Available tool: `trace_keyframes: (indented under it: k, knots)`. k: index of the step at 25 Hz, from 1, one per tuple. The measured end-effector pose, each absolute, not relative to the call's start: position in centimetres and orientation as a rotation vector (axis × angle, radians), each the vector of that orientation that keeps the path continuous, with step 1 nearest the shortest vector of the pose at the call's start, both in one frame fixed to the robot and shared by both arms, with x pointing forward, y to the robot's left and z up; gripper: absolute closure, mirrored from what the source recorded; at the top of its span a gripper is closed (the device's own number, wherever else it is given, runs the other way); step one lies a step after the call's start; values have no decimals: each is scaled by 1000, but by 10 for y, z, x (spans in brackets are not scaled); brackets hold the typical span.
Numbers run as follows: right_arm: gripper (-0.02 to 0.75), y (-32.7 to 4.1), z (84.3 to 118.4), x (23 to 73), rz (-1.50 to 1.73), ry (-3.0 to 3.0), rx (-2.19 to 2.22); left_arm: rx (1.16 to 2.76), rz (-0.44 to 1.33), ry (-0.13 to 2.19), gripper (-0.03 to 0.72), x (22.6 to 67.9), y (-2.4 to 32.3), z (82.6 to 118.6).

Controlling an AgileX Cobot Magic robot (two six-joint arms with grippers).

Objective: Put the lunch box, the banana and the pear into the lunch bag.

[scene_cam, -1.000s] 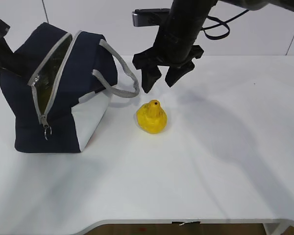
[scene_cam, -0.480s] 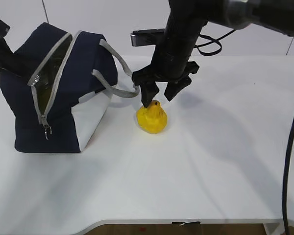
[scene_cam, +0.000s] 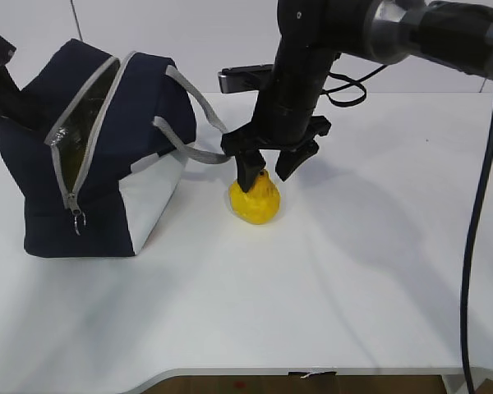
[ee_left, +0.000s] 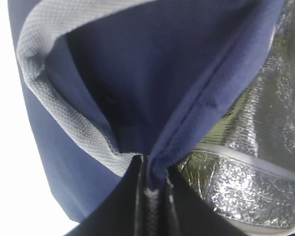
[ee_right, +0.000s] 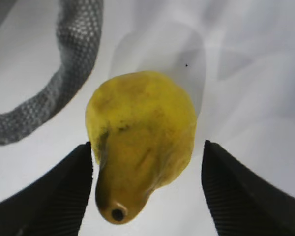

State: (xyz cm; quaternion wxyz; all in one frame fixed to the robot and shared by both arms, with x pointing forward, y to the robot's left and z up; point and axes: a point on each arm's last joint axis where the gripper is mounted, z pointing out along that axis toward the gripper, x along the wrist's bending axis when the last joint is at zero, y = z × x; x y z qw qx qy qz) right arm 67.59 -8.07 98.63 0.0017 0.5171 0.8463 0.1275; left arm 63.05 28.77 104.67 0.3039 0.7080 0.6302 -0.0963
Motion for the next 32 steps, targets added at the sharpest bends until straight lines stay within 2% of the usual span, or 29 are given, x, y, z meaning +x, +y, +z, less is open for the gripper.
trace_keyframes:
  k: [5, 12, 17, 27, 32]
  knots:
    - [203, -81, 986, 676, 400, 2656, 1623, 1876, -255, 1670, 672, 631, 288, 1047]
    - [377, -81, 986, 676, 400, 2656, 1623, 1876, -255, 1670, 672, 631, 288, 1047]
    - [444, -81, 986, 676, 400, 2656, 1623, 1876, -255, 1670, 672, 631, 288, 1047]
    - [462, -81, 992, 674, 413, 2647, 1625, 1878, -254, 1670, 673, 630, 288, 1047]
    - [463, -86, 1032, 666, 513, 2598, 1588, 1878, -254, 1670, 673, 630, 288, 1047]
